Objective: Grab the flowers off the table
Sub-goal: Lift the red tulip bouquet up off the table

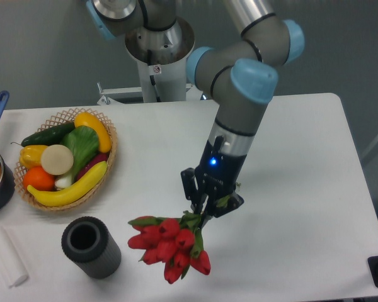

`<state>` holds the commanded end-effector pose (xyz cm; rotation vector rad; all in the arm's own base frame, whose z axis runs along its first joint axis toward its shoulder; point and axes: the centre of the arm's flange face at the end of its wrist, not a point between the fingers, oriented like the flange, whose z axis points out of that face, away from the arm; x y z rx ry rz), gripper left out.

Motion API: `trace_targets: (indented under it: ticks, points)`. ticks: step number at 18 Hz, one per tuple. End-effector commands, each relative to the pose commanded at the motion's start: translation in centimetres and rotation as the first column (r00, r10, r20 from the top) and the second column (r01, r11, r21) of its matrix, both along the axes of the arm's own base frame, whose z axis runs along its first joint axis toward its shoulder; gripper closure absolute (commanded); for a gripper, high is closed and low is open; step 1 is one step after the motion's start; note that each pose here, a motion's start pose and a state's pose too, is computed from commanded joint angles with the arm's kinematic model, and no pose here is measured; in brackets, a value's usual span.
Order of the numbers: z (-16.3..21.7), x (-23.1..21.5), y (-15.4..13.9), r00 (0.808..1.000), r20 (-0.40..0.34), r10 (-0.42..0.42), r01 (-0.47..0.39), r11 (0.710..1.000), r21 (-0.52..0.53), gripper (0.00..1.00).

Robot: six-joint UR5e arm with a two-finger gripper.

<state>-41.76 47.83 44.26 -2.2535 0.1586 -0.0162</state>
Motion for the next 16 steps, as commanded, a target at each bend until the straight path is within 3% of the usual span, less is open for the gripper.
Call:
trace_targets:
  ticks: [6,16]
  points:
    - [2.6,-3.2,-3.7,0.997,0.075,-0.02,0.004,0.979,0.204,0.8]
    - [2.9,-3.3,-4.0,0.997,0.073,-0.023,0.007,0.975,0.222,0.8]
